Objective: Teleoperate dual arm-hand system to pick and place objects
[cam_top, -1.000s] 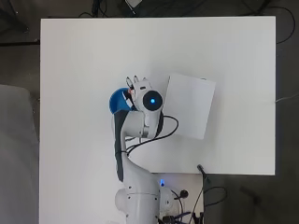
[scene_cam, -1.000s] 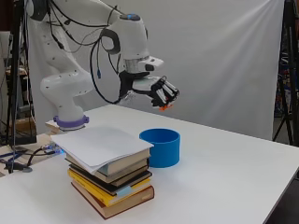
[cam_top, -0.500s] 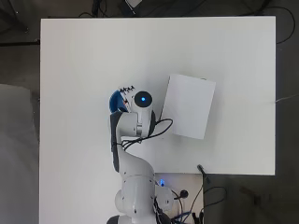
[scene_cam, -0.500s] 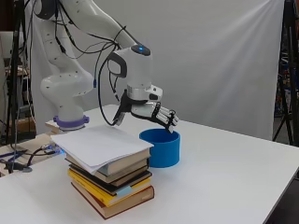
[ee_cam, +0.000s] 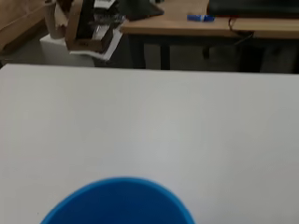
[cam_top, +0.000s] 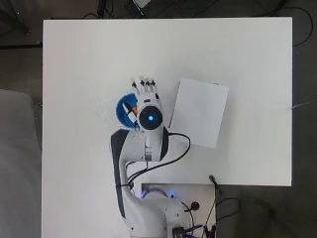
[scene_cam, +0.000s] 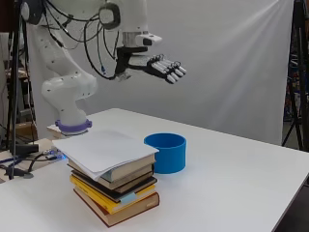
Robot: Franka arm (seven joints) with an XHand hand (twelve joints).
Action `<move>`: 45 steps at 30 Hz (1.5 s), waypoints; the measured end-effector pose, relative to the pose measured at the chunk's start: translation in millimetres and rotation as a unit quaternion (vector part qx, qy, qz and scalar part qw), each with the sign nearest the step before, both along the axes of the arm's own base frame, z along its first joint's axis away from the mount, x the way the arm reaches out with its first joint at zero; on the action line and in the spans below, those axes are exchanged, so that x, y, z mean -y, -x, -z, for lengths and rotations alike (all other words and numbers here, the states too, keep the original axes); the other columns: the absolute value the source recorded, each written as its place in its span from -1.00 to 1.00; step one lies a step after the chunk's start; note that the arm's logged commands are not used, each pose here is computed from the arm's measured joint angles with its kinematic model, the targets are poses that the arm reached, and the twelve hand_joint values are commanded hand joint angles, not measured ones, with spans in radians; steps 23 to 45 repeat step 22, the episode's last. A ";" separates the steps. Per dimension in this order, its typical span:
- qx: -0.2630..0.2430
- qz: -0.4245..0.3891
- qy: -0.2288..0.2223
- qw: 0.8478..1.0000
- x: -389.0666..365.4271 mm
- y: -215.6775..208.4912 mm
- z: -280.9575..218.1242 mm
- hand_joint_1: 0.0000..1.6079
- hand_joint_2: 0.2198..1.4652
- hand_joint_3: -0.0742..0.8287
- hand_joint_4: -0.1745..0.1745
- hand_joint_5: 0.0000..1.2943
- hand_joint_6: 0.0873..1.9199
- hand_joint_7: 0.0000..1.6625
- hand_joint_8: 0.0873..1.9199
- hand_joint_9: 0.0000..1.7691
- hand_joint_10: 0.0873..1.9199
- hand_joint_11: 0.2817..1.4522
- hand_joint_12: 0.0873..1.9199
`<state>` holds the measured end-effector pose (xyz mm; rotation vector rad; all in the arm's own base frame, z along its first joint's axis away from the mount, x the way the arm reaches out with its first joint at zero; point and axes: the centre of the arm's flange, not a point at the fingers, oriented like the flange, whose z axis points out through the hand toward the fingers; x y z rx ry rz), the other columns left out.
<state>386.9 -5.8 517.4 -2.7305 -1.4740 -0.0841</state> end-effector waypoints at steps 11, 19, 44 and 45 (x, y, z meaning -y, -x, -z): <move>0.051 0.089 0.020 0.995 43.6 66.0 -125.3 -0.69 0.34 -0.84 0.56 -0.58 -1.00 -0.63 -1.00 -0.51 -1.00 -0.71 -1.00; 0.038 0.108 0.108 0.987 20.5 78.9 -129.5 -0.64 0.43 -0.83 0.30 -0.45 -1.00 -0.55 -1.00 -0.38 -1.00 -0.62 -1.00; 0.042 0.106 0.114 0.987 21.1 89.9 -134.6 -0.63 0.42 -0.84 0.20 -0.58 -1.00 -0.67 -1.00 -0.51 -1.00 -0.69 -1.00; 0.042 0.106 0.114 0.987 21.1 89.9 -134.6 -0.63 0.42 -0.84 0.20 -0.58 -1.00 -0.67 -1.00 -0.51 -1.00 -0.69 -1.00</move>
